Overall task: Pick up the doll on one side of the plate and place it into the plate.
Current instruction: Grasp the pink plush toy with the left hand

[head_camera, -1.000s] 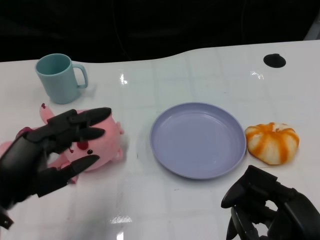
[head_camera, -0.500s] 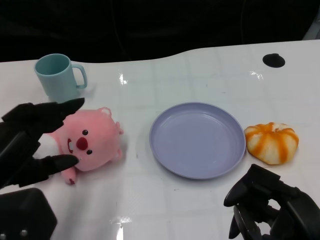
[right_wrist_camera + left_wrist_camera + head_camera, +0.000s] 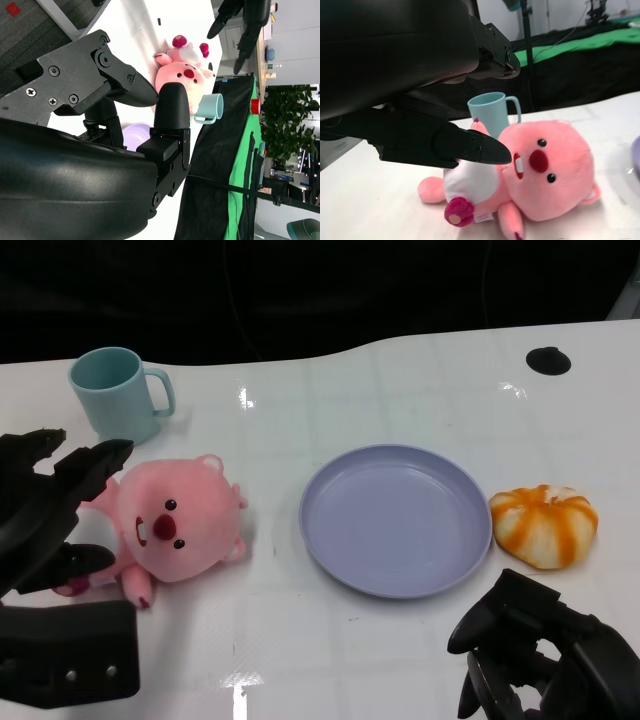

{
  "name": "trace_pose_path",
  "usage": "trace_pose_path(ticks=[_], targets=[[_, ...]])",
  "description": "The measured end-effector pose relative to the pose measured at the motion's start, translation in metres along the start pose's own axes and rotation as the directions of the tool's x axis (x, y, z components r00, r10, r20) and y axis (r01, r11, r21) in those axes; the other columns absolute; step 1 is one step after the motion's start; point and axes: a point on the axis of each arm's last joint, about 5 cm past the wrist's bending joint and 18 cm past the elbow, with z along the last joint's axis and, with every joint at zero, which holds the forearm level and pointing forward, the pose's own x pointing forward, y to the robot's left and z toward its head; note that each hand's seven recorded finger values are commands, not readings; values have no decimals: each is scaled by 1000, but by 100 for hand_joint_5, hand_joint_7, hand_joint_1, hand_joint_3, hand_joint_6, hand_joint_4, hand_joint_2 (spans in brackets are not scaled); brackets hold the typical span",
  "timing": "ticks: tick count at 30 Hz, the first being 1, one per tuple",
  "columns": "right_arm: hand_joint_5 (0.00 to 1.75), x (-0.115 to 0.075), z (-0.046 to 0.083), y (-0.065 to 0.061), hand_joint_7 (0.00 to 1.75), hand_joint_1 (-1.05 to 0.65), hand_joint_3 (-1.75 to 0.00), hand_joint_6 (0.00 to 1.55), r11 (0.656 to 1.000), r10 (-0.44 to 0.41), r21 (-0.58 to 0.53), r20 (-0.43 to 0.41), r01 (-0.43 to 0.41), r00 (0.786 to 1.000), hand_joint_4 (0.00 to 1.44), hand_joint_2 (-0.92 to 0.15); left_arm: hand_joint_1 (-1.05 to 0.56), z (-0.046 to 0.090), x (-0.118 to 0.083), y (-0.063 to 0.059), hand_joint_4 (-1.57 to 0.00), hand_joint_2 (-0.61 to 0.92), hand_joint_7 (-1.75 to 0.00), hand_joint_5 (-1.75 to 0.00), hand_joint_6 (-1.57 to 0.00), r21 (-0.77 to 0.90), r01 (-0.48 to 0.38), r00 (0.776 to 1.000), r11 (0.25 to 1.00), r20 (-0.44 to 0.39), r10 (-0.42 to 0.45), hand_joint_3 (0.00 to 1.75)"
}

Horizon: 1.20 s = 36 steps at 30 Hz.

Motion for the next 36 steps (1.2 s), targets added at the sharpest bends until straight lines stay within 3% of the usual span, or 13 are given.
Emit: trace_pose_path(ticks=[10,18,26,30,32,35,36], targets=[[174,-1,0,0,151,-24,-111,51,1000,-1,-1,0,1,1000,62,-62,-72,-6,28,-17,-9,91,-1,-24,-22,61,151,988,987,-48,-148,0],[173,-2,2,1,151,-24,-110,51,1000,-2,1,2,2,1000,62,-62,-71,-11,53,-37,-14,92,-1,-19,-24,67,275,960,959,-81,-269,1],[174,-4,3,1,151,-25,-110,51,1000,0,4,0,0,1000,62,-63,-66,-9,79,-50,-22,92,-2,-15,-26,76,345,934,936,-124,-335,6],[175,-4,3,2,151,-25,-109,51,1000,-1,3,0,1,1000,63,-63,-54,-9,86,-57,-39,92,-2,-10,-36,66,351,931,934,-131,-341,3],[175,-4,3,2,151,-25,-110,52,1000,-1,2,-1,1,1000,63,-63,-44,-9,88,-60,-60,91,-4,-12,-52,40,334,937,942,-123,-327,1],[175,-4,4,2,150,-25,-110,52,1000,-1,2,-1,1,1000,63,-62,-27,-11,89,-66,-102,92,-9,-21,-94,-5,281,953,960,-114,-279,0],[175,-4,4,2,150,-26,-110,52,1000,-1,2,-2,1,1000,63,-62,-25,-11,88,-68,-108,92,-9,-26,-103,-22,259,959,966,-116,-260,1]])
